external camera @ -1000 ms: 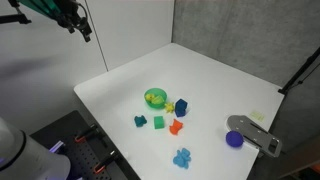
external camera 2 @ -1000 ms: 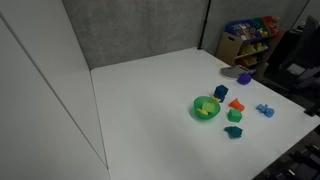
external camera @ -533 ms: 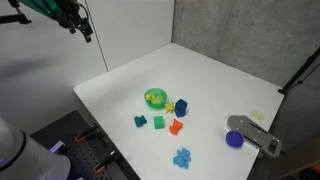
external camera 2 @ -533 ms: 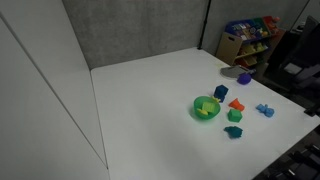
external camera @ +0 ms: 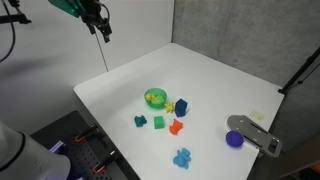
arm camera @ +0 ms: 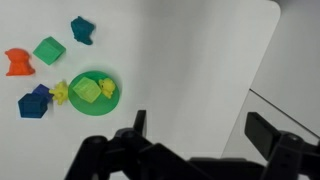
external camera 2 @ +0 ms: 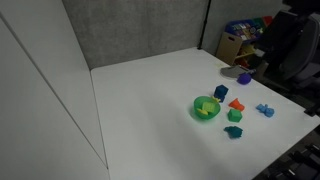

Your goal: Pick up the lime green block from the bowl and put it on the table

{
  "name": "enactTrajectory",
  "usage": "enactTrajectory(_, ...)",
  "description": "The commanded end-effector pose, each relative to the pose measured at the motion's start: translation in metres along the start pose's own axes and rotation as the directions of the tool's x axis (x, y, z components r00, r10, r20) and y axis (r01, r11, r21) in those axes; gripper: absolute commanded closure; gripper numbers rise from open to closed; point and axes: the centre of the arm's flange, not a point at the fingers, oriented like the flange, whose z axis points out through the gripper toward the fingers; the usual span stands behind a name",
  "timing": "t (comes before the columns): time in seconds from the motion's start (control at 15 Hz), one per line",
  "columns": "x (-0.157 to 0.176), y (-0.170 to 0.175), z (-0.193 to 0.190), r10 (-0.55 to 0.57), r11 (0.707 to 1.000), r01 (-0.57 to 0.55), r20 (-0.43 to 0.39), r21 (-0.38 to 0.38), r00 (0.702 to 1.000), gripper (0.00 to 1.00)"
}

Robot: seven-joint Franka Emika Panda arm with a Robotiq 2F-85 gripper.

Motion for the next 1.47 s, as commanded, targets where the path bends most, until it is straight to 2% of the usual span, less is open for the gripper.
enactTrajectory(0.0, 0.051, 0.02, 0.014, 0.073, 0.997, -0.072, 0.03, -0.016, 0.997, 0.0)
enactTrajectory(0.4, 0.101, 0.075, 0.077, 0.191, 0.981, -0.189, 0.075, -0.034, 0.979, 0.0)
enactTrajectory(0.6, 0.119, 0.098, 0.113, 0.227, 0.973, -0.223, 0.072, -0.065, 0.971, 0.0)
enactTrajectory(1.07, 0.14, 0.133, 0.203, 0.165, 0.969, -0.146, 0.086, -0.199, 0.982, 0.0)
enactTrajectory(1.33, 0.143, 0.14, 0.23, 0.147, 0.969, -0.118, 0.126, -0.216, 0.981, 0.0)
enactTrajectory(1.4, 0.145, 0.138, 0.224, 0.143, 0.981, -0.119, 0.158, -0.155, 0.977, 0.0)
